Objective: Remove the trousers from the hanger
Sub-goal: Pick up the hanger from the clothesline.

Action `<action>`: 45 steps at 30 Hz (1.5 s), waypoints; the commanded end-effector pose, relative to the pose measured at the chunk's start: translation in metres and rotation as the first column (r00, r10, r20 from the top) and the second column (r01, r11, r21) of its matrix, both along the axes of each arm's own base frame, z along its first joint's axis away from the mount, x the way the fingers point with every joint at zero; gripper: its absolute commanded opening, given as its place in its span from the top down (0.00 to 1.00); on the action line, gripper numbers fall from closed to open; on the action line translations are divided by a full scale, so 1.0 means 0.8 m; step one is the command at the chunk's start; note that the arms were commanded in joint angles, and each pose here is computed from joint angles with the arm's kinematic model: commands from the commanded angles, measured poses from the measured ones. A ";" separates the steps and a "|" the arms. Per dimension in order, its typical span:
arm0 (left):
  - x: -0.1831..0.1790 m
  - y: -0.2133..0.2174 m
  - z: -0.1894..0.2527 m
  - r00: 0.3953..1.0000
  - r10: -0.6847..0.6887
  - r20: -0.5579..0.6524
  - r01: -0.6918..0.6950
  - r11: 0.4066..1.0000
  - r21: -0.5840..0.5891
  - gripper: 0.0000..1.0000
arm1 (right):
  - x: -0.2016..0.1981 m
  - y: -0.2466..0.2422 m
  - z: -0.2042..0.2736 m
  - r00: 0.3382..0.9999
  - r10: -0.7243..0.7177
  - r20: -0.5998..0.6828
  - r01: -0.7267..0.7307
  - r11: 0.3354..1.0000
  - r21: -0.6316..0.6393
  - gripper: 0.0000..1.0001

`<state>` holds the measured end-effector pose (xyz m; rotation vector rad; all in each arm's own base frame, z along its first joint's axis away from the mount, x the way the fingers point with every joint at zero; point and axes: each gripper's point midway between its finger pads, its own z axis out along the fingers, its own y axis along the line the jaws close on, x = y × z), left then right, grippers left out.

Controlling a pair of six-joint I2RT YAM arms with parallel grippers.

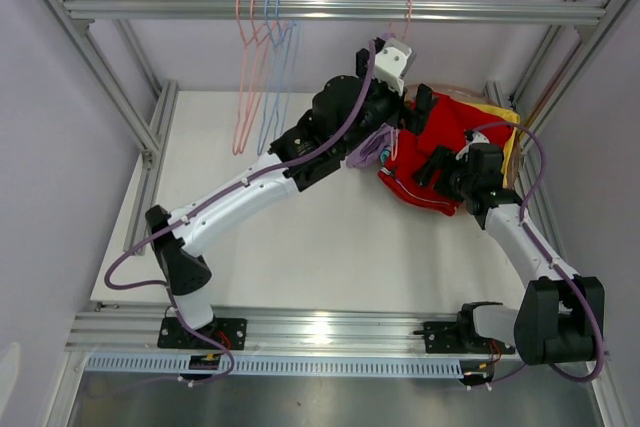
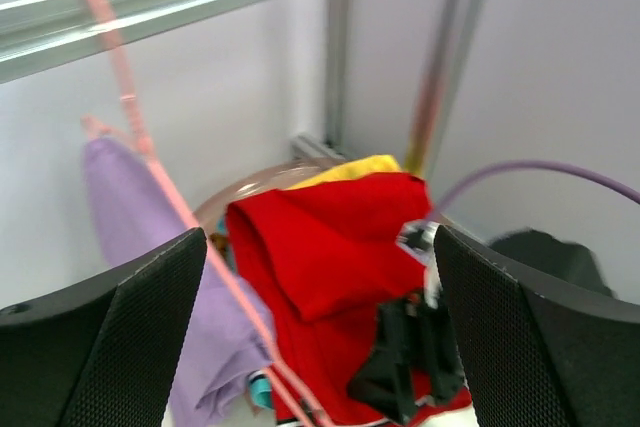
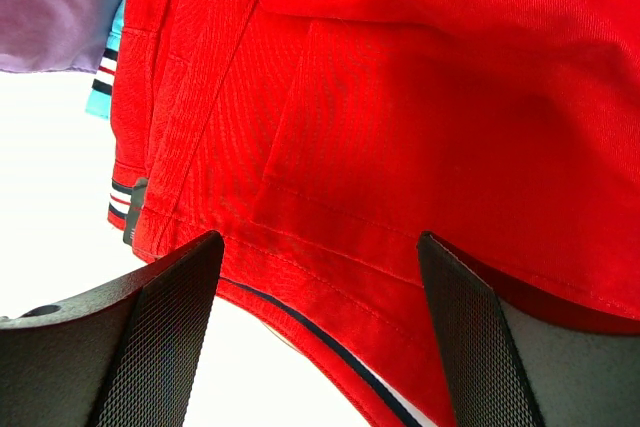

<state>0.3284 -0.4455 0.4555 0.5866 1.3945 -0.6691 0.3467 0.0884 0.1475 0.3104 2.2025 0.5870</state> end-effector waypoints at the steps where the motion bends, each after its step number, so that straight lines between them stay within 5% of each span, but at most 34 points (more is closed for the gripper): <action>1: 0.043 0.039 0.001 0.978 0.199 -0.068 -0.202 0.979 -0.037 0.01 | -0.005 0.003 -0.010 1.000 0.006 -0.026 -0.006 1.000 0.020 0.18; 7: 0.074 0.038 -0.031 0.962 0.210 -0.177 -0.219 0.975 -0.035 0.01 | -0.005 0.004 -0.011 1.000 0.010 -0.027 -0.009 1.000 0.023 0.18; 14: 0.065 -0.008 -0.021 0.972 -0.123 -0.202 0.087 0.980 -0.178 0.01 | -0.007 0.010 -0.008 0.999 0.029 -0.017 -0.028 0.999 0.046 0.18; 22: 0.064 -0.041 -0.015 0.850 -0.462 -0.255 0.333 0.845 -0.419 0.02 | -0.008 0.016 -0.006 0.998 0.053 -0.018 -0.051 0.996 0.071 0.17; 25: 0.065 -0.047 -0.021 0.797 -0.536 -0.276 0.375 0.800 -0.469 0.12 | -0.008 0.018 -0.007 0.998 0.057 -0.022 -0.055 0.995 0.077 0.17; 31: 0.072 -0.049 -0.063 0.782 -0.495 -0.378 0.340 0.848 -0.405 0.14 | -0.009 0.019 -0.011 0.998 0.058 -0.030 -0.056 0.995 0.080 0.18; 45: 0.036 0.004 -0.072 0.861 -0.389 -0.327 0.281 0.901 -0.332 0.14 | -0.008 0.022 -0.017 0.997 0.065 -0.044 -0.061 0.994 0.088 0.17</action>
